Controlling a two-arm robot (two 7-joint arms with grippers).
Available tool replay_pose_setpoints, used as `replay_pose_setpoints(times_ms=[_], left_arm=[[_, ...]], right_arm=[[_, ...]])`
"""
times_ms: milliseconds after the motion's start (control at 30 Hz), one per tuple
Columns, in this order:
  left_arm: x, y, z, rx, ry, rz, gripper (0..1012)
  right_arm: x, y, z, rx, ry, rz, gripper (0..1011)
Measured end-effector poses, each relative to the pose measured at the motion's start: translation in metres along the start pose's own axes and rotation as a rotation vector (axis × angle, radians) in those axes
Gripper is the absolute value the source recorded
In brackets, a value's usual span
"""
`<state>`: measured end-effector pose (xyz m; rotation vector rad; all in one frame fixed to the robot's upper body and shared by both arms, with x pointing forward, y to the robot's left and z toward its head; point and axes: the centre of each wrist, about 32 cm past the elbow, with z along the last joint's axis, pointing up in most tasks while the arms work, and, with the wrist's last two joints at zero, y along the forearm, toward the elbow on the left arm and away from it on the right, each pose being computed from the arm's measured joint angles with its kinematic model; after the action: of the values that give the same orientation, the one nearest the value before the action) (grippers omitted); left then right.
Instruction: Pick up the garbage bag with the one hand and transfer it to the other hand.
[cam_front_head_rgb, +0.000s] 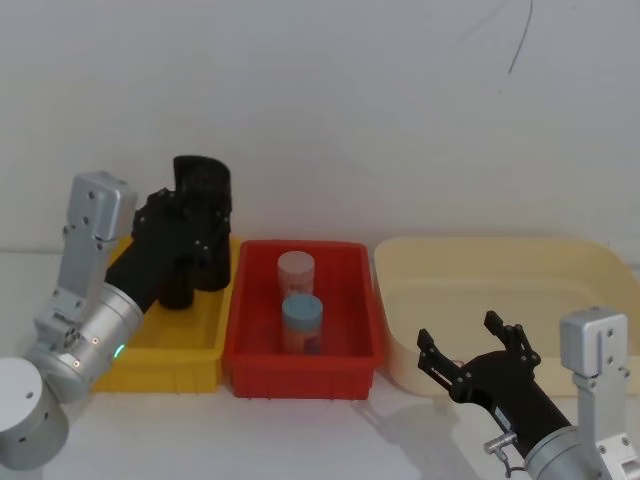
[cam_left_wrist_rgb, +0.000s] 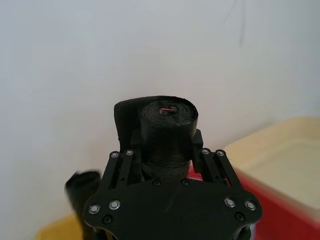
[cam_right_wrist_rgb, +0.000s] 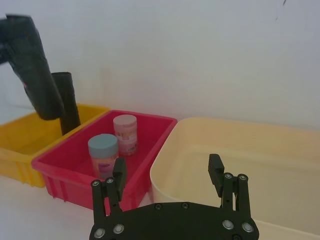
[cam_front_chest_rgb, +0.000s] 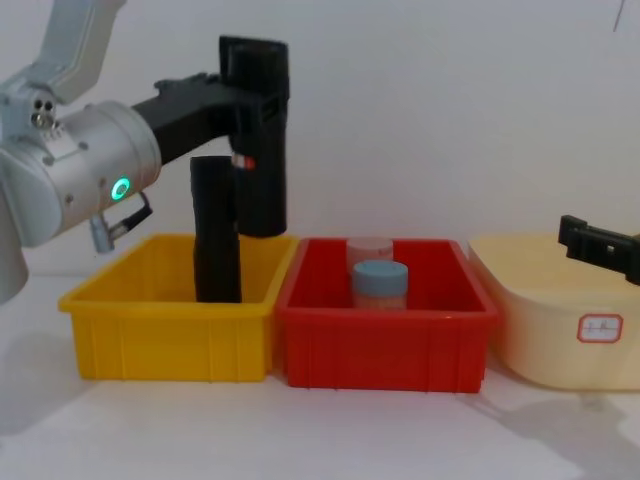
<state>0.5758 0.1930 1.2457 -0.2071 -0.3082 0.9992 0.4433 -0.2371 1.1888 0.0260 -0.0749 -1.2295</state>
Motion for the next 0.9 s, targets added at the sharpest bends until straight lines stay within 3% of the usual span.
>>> replay_pose_setpoints(times_ms=[167,267,433,900], left_arm=[[-0.0041,-0.0036,0.0095,-0.046,0.002,-0.070,524],[-0.0060,-0.0048,0.0126,-0.060,0.006,-0.099,524],[-0.0129,-0.0076,0.0183,-0.087,0.024,-0.185,524],[-0.0307,-0.0105,0.0191,-0.081,0.099,-0.372,524]], right_arm=[[0.000,0.000,0.000,0.000,0.000,0.000,1000],[0.000,0.000,0.000,0.000,0.000,0.000,1000],[0.000,0.000,0.000,0.000,0.000,0.000,1000],[0.000,0.000,0.000,0.000,0.000,0.000,1000]])
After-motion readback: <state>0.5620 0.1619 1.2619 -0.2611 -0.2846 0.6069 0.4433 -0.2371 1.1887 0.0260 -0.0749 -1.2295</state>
